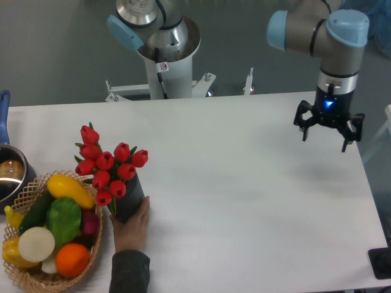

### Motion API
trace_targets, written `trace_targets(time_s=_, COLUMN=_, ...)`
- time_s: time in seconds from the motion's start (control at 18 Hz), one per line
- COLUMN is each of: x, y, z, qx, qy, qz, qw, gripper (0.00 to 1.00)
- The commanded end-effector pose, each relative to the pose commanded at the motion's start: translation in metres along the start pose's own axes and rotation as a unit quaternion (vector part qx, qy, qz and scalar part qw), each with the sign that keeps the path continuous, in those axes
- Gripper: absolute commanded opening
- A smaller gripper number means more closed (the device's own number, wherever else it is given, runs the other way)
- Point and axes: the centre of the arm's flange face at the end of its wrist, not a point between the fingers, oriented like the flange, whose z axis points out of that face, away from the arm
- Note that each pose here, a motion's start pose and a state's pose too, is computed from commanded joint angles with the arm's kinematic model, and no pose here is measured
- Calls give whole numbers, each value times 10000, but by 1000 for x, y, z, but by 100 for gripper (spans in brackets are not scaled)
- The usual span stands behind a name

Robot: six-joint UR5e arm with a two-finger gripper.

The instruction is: Insert the flowers into the vase

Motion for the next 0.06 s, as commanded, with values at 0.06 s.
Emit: trace_targets(time_s=0.06, x=-7, y=4, z=-1, qx=-270, qy=-42, qz=76, qw=9996, gripper=100)
